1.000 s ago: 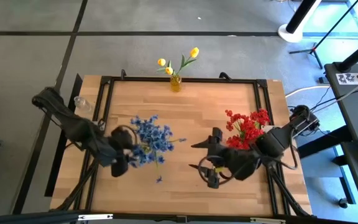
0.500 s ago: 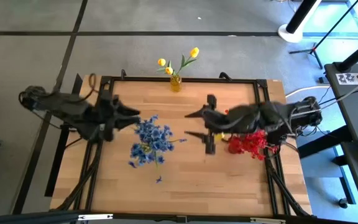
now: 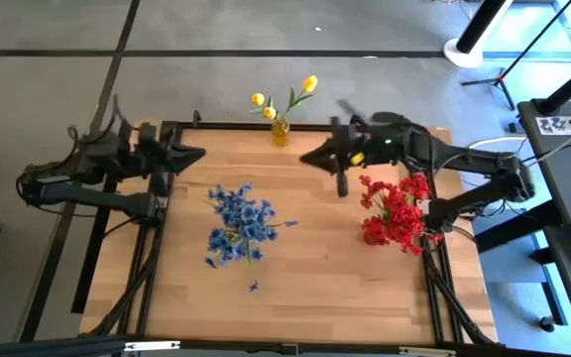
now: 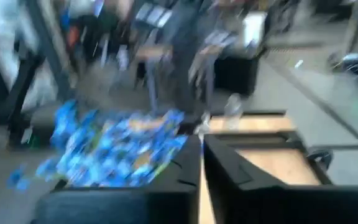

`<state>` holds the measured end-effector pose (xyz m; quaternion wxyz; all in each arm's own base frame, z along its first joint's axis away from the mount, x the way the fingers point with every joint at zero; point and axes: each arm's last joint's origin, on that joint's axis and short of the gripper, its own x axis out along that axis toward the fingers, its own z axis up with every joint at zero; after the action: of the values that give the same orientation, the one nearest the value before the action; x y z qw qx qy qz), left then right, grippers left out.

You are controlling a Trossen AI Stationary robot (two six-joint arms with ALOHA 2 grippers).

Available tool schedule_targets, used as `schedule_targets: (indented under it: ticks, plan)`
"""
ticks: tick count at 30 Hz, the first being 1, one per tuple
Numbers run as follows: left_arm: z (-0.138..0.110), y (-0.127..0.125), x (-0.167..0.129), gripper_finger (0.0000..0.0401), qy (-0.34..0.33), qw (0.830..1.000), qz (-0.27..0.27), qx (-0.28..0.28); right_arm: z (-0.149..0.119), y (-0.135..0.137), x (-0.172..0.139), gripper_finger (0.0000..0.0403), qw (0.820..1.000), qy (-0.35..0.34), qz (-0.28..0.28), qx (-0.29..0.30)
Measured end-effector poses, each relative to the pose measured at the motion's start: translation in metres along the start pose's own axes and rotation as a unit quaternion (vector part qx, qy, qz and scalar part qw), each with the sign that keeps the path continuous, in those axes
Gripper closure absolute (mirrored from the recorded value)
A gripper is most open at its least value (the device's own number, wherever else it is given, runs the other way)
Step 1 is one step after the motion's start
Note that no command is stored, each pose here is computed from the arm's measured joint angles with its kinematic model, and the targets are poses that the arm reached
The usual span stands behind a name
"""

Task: Sort flowers into vase by color
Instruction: Return to Home Position

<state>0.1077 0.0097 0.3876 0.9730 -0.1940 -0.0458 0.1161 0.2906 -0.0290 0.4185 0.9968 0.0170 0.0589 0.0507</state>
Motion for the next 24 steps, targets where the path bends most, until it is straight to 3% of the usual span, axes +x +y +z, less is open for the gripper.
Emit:
schedule_targets:
  ticks: [4,9,13,16,20,22,24]
  plan:
    - [-0.009,0.013,-0.028,0.0398,-0.029,0.999,0.046,0.005,-0.017,-0.015,-0.033,0.0386,0.996,-0.051,-0.067,0.024]
    - [-0.006,0.022,-0.056,0.0394,-0.085,0.993,0.086,-0.011,-0.044,-0.028,-0.064,0.0352,0.977,0.041,-0.205,0.048]
    - [0.0,0.024,-0.068,0.0387,-0.127,0.987,0.096,-0.028,-0.041,-0.037,-0.072,0.0339,0.958,0.026,-0.282,0.034]
    - [-0.003,0.024,-0.071,0.0386,-0.104,0.991,0.076,0.035,-0.04,-0.049,-0.079,0.0336,0.938,0.022,-0.346,-0.008]
    - [-0.007,0.025,-0.073,0.0386,-0.082,0.993,0.071,0.049,-0.057,-0.061,-0.113,0.0336,0.925,-0.022,-0.378,0.012]
    - [-0.012,0.027,-0.072,0.0386,-0.058,0.995,0.075,0.036,-0.073,-0.058,-0.137,0.0335,0.914,-0.055,-0.402,0.023]
    - [-0.017,0.029,-0.072,0.0386,-0.034,0.996,0.081,-0.019,-0.091,-0.051,-0.159,0.0336,0.901,-0.087,-0.424,0.027]
